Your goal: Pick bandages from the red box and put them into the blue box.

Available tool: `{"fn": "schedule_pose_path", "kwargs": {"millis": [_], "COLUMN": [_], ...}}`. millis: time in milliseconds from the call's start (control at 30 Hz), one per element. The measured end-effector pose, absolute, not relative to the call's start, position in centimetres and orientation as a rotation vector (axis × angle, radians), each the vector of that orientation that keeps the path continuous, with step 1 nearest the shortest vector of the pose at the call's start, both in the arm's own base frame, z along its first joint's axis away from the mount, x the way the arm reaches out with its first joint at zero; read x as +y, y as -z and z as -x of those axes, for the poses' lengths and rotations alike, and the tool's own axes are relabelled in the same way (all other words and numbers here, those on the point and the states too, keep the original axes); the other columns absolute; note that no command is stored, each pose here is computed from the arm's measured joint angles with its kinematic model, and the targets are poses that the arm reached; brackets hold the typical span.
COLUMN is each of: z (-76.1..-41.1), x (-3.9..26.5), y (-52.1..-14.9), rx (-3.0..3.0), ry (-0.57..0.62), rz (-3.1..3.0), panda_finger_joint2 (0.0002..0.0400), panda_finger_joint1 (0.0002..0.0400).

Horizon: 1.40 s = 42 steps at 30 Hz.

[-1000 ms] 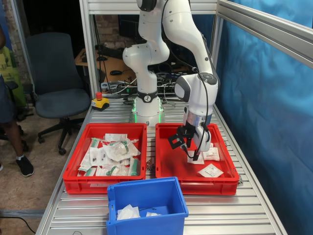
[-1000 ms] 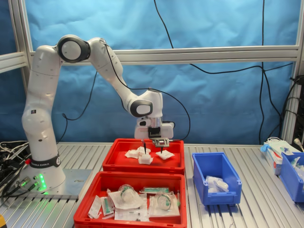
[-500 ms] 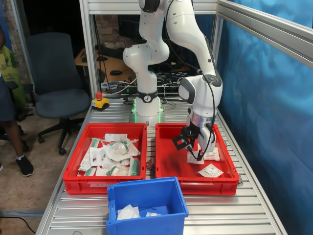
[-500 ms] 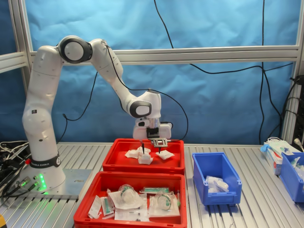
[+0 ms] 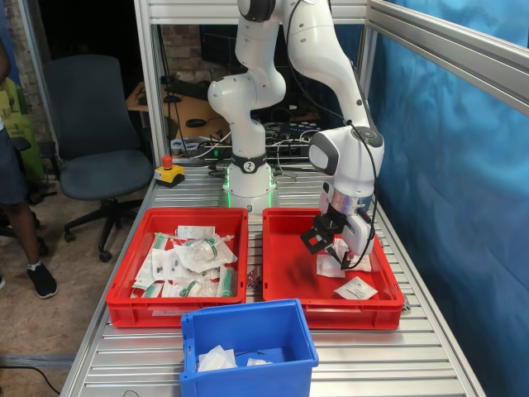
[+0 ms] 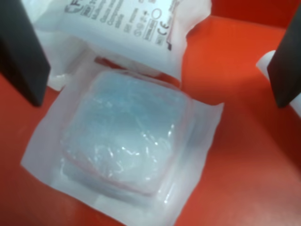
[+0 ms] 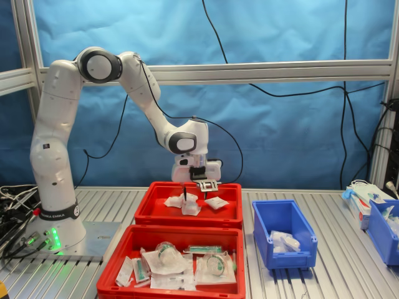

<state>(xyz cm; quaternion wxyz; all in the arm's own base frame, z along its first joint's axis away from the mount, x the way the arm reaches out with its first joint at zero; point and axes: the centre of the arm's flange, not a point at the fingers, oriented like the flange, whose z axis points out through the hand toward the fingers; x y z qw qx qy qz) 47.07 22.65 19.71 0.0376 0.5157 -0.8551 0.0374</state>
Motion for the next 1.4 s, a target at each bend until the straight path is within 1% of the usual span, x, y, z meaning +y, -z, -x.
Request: {"fn": "schedule_pose_path", "kwargs": {"millis": [500,900,1300,1333,1400], "z": [-45.9,-45.6,-45.6,-45.6,-45.6], "x": [22.6,22.4,22.4,22.4,22.4], "y": [-16.6,-15.8,-15.8,-15.8,-15.8], "rx": [-2.555,-2.539,-2.538,-2.538,-2.538], "ry": [-0.107,-0.105,-0.105,-0.105,-0.105], "rz": [-1.579,-1.573,-1.573,-1.573,-1.573], "panda_finger_joint2": [0.0400,0.0400,0.0400,0.0368,0.0368], "panda_finger_joint1": [0.0400,0.0400,0.0400,0.0368,0.0368]}}
